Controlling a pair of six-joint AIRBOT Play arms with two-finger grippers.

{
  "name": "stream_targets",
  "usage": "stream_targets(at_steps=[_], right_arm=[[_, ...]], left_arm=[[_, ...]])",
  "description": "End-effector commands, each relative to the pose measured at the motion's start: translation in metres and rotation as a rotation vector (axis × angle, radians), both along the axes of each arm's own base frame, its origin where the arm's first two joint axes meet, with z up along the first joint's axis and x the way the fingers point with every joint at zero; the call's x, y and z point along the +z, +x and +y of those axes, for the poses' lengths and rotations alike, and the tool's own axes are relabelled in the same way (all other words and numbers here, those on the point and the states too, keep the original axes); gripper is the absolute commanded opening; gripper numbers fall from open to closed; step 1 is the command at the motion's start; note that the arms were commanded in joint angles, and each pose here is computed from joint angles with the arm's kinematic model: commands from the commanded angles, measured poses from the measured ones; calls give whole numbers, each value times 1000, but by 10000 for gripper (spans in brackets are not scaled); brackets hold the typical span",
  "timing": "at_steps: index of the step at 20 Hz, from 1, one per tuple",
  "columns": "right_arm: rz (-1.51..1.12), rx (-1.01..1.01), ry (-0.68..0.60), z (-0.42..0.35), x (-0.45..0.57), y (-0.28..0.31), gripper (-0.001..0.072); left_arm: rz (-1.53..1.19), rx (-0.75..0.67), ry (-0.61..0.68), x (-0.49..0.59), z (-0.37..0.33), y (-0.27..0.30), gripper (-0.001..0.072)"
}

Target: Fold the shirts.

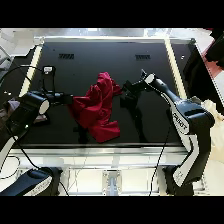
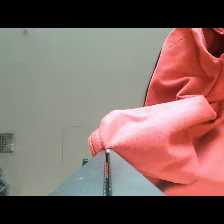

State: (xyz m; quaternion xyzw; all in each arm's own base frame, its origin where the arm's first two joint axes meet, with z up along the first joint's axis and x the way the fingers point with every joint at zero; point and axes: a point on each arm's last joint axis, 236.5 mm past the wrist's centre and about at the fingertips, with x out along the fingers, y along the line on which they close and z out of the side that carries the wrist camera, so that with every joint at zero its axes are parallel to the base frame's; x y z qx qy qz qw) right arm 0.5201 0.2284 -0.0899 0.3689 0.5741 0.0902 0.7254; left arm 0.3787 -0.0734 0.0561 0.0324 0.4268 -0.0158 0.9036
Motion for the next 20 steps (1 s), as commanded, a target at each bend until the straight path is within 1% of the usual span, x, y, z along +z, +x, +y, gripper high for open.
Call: stream_targets(at_steps=[1,6,11,13,15,16,17,18,20], right_arm=[[9,-91,57,1,-8,6,444],[-28,-147,90,2,-1,19,442],[-14,-126,100,18,-11,13,438],[-10,-101,110,31,-17,8,377],[-14,-94,117,41,-20,6,376],[-23,-102,117,41,-19,9,348],[-30,-104,124,42,-15,11,208],[-48,-96,129,42,-7,16,10],[-154,-63,125,39,25,37,16]], left_arm=[[1,2,1,0,1,0,13],[0,1,1,1,1,0,13],[-2,1,-1,1,0,0,13],[-2,1,-1,1,0,0,14],[-2,1,-1,1,0,0,14],[-2,1,-1,1,0,0,14],[-2,1,0,1,0,0,14],[-3,1,1,1,1,0,14],[-33,-8,38,7,6,5,14]])
